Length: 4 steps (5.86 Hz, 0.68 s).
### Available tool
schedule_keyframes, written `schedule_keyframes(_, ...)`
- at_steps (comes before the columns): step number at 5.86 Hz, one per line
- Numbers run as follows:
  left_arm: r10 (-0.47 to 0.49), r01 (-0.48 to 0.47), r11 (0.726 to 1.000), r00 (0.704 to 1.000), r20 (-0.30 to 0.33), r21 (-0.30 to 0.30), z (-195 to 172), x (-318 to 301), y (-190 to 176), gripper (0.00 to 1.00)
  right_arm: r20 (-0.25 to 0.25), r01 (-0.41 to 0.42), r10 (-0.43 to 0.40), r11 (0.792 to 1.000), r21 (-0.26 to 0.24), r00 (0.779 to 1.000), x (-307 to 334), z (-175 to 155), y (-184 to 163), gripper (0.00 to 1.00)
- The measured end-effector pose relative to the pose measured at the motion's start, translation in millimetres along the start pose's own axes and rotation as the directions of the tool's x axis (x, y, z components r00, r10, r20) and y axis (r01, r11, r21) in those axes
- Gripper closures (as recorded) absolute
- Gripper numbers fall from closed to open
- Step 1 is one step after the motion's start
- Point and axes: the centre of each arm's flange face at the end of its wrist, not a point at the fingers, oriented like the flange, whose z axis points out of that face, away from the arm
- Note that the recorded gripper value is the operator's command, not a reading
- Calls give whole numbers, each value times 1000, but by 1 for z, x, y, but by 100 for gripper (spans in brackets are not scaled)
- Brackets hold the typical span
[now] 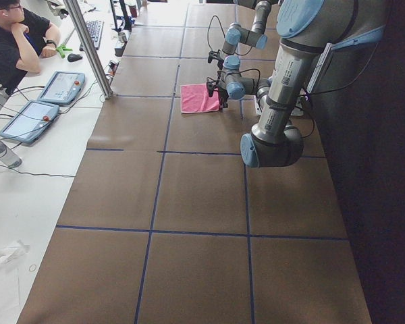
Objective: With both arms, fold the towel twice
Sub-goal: 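Grasp the near corners of the pink towel with both grippers, then lift the near edge and fold it over onto the far edge with both grippers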
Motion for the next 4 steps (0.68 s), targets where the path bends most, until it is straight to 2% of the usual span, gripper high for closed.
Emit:
schedule_keyframes(2, 1, -1, 1000, 1000, -14, -1, -8, 3, 0, 98, 24, 0, 0, 1000, 1, 1000, -3, -15, -2, 100)
schedule_keyframes(4, 4, -4, 1000, 998, -61, -6, -34, 10, -2, 98, 58, -1, 1, 1000, -1, 998, -7, -52, -4, 100)
